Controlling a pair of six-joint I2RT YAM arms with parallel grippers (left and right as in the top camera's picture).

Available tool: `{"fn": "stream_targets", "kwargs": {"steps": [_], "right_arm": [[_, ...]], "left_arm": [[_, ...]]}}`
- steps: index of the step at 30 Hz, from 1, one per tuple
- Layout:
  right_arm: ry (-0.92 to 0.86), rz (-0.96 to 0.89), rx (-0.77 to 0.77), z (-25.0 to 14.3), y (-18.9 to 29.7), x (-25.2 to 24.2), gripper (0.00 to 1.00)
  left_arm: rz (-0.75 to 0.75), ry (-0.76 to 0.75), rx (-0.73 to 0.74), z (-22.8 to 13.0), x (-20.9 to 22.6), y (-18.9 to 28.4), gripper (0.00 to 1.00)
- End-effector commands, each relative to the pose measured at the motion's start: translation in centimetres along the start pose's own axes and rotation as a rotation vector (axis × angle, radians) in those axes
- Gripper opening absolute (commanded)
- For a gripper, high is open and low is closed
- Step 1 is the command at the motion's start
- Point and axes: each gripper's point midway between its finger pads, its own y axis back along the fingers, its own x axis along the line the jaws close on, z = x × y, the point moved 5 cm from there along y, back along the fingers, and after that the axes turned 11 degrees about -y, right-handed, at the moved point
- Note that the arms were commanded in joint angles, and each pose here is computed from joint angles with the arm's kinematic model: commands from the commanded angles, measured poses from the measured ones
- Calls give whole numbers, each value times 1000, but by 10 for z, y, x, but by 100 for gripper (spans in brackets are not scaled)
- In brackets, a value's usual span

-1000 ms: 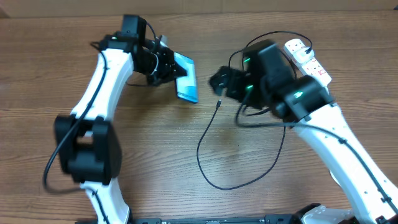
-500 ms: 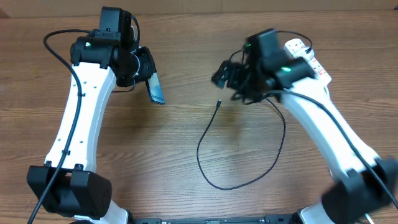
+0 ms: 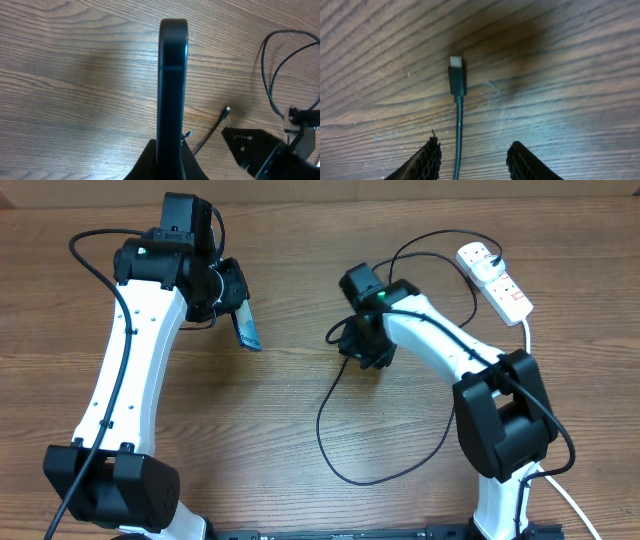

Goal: Plug charger to phone and switch on socket
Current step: 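Lower the right gripper over the black cable's USB-C end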

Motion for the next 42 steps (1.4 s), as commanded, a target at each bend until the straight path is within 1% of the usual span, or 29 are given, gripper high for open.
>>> {"fn": "stream_targets", "kwargs": {"steps": [1, 4, 10, 14, 17, 29, 31, 33, 36, 39, 42], "right_arm": [[-49, -56, -113, -3, -4, 6, 41], [-52, -100, -181, -5, -14, 6, 40], [-23, -65, -206, 0, -15, 14, 39], [-19, -52, -212, 2, -17, 17, 38], [-2, -44, -219, 3, -17, 19, 36], [0, -109, -203, 2, -39, 11, 35], [0, -112, -202, 2, -39, 10, 33], [0, -111, -202, 2, -39, 10, 27], [8, -110, -202, 3, -40, 11, 26], [7, -113, -201, 3, -42, 10, 20], [27, -102, -206, 4, -42, 13, 19]], "left_arm": [[-1, 6, -18, 2, -3, 4, 4], [-1, 6, -18, 2, -3, 4, 4], [-1, 6, -18, 2, -3, 4, 4], [-1, 5, -18, 2, -3, 4, 4], [-2, 5, -18, 2, -3, 4, 4], [-1, 5, -18, 2, -3, 4, 4], [-1, 5, -18, 2, -3, 4, 4], [-1, 6, -18, 2, -3, 4, 4], [-1, 6, -18, 2, -3, 4, 4], [-1, 6, -18, 2, -3, 4, 4], [-1, 5, -18, 2, -3, 4, 4]]}}
